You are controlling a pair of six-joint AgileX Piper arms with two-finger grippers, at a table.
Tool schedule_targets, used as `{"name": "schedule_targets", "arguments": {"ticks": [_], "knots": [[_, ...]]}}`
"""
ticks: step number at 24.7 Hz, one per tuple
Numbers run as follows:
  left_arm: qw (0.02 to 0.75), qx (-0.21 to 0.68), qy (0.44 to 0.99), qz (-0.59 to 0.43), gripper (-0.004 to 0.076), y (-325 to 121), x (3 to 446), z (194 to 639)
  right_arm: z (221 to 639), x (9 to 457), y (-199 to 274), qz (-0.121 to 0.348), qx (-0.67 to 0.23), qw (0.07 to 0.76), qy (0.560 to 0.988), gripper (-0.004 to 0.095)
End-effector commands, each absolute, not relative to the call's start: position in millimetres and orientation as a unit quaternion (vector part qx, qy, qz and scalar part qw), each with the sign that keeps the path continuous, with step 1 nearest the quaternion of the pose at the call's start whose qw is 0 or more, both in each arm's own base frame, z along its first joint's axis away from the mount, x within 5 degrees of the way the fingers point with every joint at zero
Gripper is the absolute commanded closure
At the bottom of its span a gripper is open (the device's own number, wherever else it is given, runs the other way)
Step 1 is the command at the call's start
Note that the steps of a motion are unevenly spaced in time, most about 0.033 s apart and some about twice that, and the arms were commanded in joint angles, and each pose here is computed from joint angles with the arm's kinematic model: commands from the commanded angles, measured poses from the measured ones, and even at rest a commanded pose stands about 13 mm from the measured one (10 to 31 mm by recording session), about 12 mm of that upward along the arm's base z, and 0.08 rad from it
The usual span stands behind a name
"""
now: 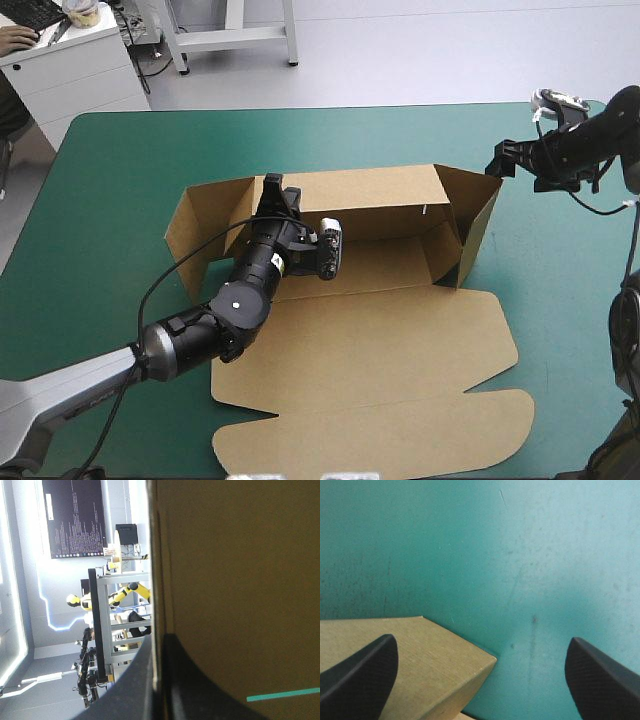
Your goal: Fold the box
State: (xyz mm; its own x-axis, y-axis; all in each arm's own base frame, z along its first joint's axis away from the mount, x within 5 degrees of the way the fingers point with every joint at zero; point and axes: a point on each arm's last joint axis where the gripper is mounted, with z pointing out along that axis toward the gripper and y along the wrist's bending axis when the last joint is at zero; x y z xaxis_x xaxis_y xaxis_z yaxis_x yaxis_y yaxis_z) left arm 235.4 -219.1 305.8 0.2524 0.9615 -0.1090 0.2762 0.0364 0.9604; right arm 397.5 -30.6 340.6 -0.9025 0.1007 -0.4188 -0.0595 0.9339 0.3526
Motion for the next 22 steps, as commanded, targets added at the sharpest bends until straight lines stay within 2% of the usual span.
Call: {"name": "schedule_targets", "arguments": {"ticks": [1,4,11,15,17,22], "knots": [[0.539,0.581,0.481,0.374,0.0734,-214,235,332,360,379,-24,0.201,-0.004,0.238,0.950,0.0076],[0.539,0.581,0.482,0.375,0.0734,-214,235,332,358,374,-21,0.216,-0.011,0.234,0.948,0.0076],[0.543,0.577,0.487,0.369,0.0734,-214,235,332,350,360,-19,0.208,-0.015,0.231,0.950,0.0076],[0.542,0.577,0.486,0.369,0.0734,-214,235,332,343,342,-14,0.217,-0.027,0.257,0.941,0.0076],[0.542,0.577,0.486,0.369,0.0734,-214,235,332,336,331,-9,0.230,-0.046,0.270,0.934,0.0076],[0.542,0.577,0.486,0.369,0.0734,-214,235,332,310,312,8,0.289,-0.185,0.279,0.897,0.0076]]}}
